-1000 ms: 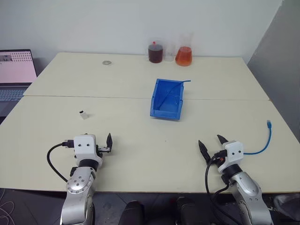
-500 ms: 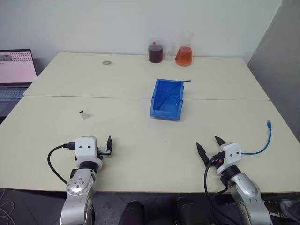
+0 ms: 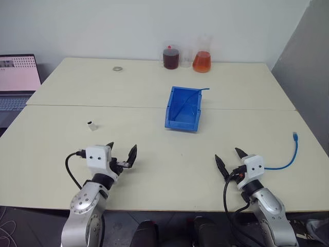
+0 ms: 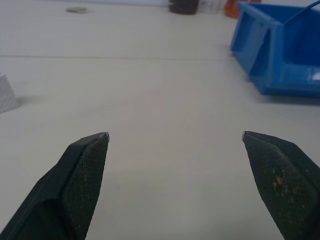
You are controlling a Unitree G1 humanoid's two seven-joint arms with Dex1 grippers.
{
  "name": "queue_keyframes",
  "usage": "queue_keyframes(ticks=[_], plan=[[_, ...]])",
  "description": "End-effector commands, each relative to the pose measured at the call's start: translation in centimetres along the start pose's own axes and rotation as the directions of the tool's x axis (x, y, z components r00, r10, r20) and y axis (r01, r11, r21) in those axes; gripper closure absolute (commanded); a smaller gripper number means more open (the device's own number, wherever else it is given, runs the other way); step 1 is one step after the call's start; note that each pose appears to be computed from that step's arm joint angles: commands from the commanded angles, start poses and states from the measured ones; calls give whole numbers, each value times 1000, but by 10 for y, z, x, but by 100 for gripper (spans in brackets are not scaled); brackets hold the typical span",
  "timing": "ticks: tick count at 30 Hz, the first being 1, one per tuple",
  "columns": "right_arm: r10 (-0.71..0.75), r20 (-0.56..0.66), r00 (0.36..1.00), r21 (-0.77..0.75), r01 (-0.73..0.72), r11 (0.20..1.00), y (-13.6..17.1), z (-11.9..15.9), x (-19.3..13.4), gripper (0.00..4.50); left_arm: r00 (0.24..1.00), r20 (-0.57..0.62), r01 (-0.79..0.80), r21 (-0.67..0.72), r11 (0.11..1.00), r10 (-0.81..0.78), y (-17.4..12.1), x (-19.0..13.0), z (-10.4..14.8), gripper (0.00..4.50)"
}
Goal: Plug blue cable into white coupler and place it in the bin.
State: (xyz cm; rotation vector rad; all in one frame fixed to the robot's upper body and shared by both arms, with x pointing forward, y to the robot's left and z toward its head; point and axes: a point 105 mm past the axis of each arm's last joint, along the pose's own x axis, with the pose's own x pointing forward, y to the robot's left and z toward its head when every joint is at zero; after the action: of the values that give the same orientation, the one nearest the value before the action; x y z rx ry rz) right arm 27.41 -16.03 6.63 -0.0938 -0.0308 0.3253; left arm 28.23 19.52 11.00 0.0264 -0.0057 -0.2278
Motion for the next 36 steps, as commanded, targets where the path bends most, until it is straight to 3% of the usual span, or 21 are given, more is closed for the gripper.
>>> queue_keyframes(ticks=[1,5,8,10,13,18,23,33,36], plan=[[2,113,994,-64,6,998,0,31,-1,4,988,48,144,69,987,-148,-13,10,25,0],[-66,170,983,-111,86,990,-8,56,-8,4,941,26,330,129,935,-336,-32,24,42,0],[-204,191,960,-78,222,972,-29,70,-15,4,867,-32,496,162,853,-498,-49,35,52,0],[-332,152,931,-52,343,938,-53,70,-23,4,790,-89,613,144,777,-606,-61,37,57,0],[-451,90,888,-78,458,886,-87,68,-33,4,611,-180,790,91,606,-771,-80,25,63,0],[-590,-43,807,-39,588,808,-139,56,-49,4,412,-305,909,67,412,-858,-91,14,64,0],[-602,-195,775,-48,605,795,-173,34,-54,4,321,-351,945,58,322,-880,-97,11,61,0],[-512,-359,781,36,559,828,-211,11,-37,4,277,-356,961,83,266,-892,-104,19,63,0],[-510,-386,769,43,567,823,-216,6,-35,49,271,-358,963,85,258,-894,-104,19,64,0]])
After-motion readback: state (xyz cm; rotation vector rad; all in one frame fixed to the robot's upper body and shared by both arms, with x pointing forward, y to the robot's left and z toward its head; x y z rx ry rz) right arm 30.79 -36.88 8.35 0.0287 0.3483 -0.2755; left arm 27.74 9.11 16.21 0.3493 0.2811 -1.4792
